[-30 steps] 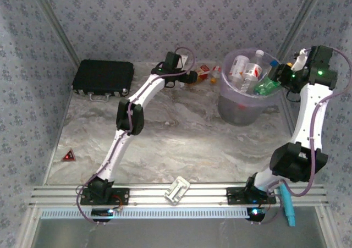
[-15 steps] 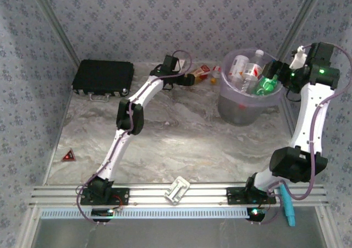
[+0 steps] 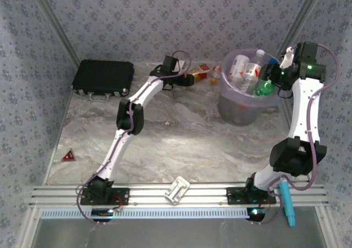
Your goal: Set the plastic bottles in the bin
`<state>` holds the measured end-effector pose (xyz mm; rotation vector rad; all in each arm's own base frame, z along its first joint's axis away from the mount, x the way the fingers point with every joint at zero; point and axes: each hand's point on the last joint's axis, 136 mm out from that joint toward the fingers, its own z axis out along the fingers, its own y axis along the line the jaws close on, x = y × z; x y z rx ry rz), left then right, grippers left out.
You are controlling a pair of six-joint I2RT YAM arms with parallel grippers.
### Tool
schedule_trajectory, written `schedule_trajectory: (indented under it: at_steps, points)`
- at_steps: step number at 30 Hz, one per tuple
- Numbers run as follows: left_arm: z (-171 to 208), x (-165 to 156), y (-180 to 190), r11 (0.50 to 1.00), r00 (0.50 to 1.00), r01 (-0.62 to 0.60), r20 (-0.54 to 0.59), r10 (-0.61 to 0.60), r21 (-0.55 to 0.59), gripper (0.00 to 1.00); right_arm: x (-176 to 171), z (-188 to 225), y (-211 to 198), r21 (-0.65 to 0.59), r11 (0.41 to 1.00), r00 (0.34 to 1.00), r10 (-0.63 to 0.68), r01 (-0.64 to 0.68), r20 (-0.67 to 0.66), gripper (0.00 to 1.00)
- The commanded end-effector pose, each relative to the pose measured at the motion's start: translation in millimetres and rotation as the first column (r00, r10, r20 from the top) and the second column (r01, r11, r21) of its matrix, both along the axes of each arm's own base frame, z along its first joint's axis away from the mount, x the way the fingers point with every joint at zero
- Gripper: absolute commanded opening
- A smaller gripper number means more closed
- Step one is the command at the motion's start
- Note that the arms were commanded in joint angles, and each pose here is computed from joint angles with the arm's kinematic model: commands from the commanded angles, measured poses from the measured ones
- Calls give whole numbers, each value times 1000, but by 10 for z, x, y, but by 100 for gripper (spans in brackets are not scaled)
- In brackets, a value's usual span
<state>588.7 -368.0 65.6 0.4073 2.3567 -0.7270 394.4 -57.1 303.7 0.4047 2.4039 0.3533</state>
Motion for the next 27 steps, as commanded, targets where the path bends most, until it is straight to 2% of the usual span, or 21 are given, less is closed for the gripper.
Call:
schedule_trajectory:
  at_steps: [1, 11, 20, 27]
  points:
    - [-8, 9, -40, 1000, 1000, 22, 1, -22, -22, 84, -35, 110, 44, 15, 1000, 999, 5, -6, 35, 63]
    - [-98, -80, 20, 1000, 998, 11, -58, -10, 8, 62, -172, 461, 148, 57, 998, 989, 18, -27, 148, 62]
    - [61, -131, 29, 1000, 998, 2, -58, -2, 0, 45, -318, 763, 277, 77, 996, 973, 34, -53, 230, 62]
    - [117, -266, 93, 1000, 994, -2, -109, 5, 30, 42, -419, 890, 359, 84, 994, 965, 50, -74, 259, 63]
